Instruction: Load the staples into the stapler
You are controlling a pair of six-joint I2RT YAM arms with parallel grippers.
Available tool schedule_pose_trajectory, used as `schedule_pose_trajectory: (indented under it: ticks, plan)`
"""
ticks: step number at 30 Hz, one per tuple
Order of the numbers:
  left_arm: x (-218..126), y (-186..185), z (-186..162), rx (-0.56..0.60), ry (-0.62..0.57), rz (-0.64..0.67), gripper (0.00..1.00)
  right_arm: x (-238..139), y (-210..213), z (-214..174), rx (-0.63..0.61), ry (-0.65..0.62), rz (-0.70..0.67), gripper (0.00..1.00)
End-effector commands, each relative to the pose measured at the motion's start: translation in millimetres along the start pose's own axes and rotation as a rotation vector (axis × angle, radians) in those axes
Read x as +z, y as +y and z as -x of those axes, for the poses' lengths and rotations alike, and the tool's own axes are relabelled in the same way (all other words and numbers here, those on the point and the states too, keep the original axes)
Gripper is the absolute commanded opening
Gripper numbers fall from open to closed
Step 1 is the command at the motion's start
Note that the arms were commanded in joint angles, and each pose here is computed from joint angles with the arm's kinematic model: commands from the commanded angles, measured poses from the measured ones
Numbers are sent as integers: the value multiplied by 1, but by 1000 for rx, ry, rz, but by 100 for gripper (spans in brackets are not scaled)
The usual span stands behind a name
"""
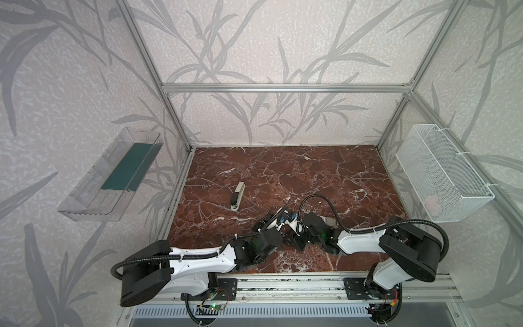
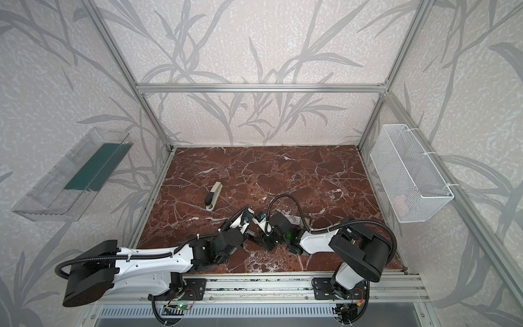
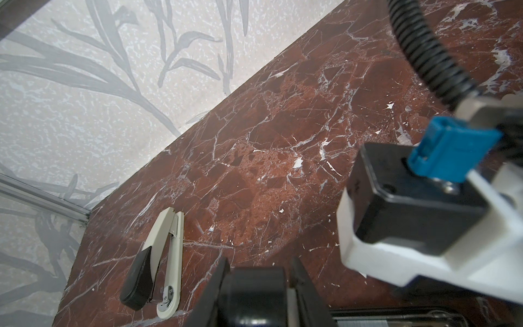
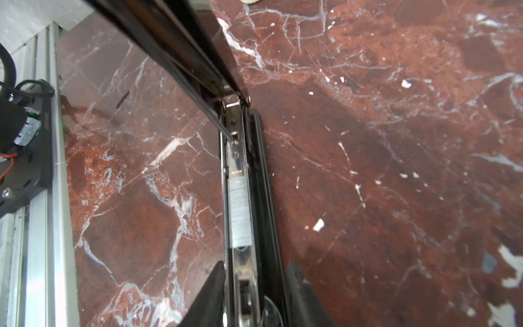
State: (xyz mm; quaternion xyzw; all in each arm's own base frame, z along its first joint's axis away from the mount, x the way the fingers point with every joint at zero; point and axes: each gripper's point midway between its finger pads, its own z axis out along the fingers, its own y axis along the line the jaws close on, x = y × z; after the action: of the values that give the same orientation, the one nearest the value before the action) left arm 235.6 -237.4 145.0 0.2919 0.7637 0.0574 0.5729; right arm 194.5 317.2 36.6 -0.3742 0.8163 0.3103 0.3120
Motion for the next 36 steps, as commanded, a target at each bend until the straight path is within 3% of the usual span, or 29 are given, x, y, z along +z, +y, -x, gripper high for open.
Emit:
schedule_pose_trajectory:
  ticks: [1,4,7,15,23,31,34,36]
  plan:
    - [-4,7,13,-56,-37,20,23,-8,-4,-4,-7,-5,-33,33]
    - [-3,5,14,-58,-36,14,23,-6,-2,-4,-3,-2,-22,28]
    - [-3,4,14,-59,-30,9,25,-5,-3,-1,-3,-10,-28,15]
    - [-10,-2,19,-91,-22,-67,37,0,-20,13,-34,-47,-124,6]
    - [-10,-9,17,-107,-13,-106,46,7,-28,26,-55,-65,-173,2]
    - [-14,5,10,-136,-5,-52,47,12,-30,31,-71,-57,-176,4]
    - [-18,20,9,-156,5,-18,53,12,-30,30,-82,-50,-150,5]
    - [-21,27,10,-178,24,-67,61,10,-35,29,-72,-45,-134,5]
